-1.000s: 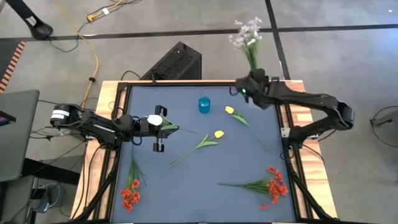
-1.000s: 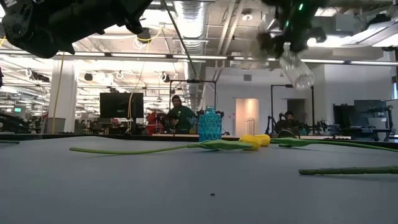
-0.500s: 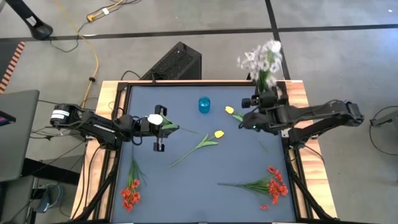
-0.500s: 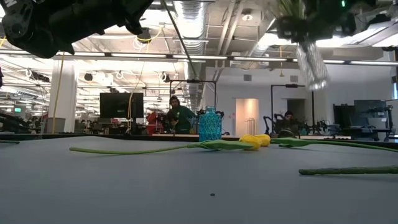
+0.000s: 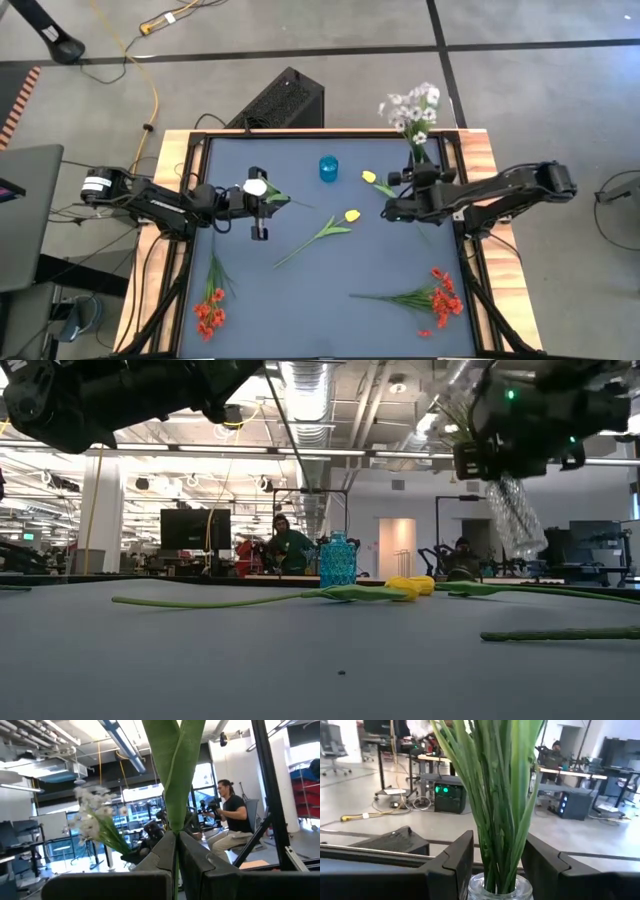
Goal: Sort flowers into vase by color
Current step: Put the white flowers into the transparent vase
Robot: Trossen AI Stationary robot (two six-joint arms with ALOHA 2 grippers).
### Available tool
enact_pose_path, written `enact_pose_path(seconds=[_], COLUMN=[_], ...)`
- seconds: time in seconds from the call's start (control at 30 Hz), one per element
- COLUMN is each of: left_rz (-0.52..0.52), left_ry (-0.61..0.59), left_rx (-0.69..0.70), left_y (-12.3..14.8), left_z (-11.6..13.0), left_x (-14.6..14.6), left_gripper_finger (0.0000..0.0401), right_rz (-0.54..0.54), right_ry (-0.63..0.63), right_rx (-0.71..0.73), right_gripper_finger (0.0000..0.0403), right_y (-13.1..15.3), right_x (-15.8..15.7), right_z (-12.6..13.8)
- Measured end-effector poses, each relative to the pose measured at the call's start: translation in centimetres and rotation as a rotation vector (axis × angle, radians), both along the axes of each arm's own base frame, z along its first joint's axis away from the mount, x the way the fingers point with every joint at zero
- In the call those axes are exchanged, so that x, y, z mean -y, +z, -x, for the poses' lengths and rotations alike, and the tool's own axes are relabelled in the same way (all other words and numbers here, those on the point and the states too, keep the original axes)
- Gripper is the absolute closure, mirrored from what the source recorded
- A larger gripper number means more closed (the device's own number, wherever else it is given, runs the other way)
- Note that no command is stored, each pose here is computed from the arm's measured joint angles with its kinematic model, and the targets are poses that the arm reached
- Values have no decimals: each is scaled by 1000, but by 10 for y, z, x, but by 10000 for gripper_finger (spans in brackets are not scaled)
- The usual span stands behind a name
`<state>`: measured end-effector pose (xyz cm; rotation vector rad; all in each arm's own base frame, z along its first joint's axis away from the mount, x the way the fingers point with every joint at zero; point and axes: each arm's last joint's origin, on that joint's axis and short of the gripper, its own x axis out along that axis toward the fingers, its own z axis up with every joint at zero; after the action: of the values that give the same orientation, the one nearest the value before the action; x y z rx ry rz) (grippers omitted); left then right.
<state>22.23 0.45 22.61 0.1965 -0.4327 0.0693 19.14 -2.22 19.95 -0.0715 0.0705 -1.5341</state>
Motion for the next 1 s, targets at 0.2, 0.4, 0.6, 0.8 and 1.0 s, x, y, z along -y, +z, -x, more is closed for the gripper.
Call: enact_pose_path(seconds=[0.2, 0.4, 0.6, 0.8, 1.0], left_rz=[37, 83, 8, -33, -37], left_ry=[24, -5, -117, -147, -214], left_rx=[-29, -30, 42, 99, 134], left_y=[-2, 12, 41, 54, 62], left_z=[-2, -25, -83, -131, -156], left_x=[-4, -10, -7, -5, -4], left_gripper_finger=[401, 401, 401, 401, 401], right_rz=[6, 10, 5, 10, 39], right_ry=[99, 233, 348, 425, 464], right_rx=[-64, -65, -17, -34, -137], right_gripper_finger=[232, 232, 232, 232, 232], right_y=[-16, -19, -17, -17, -15], right_x=[-20, -48, -72, -87, -99], right_z=[-8, -11, -8, -5, -8])
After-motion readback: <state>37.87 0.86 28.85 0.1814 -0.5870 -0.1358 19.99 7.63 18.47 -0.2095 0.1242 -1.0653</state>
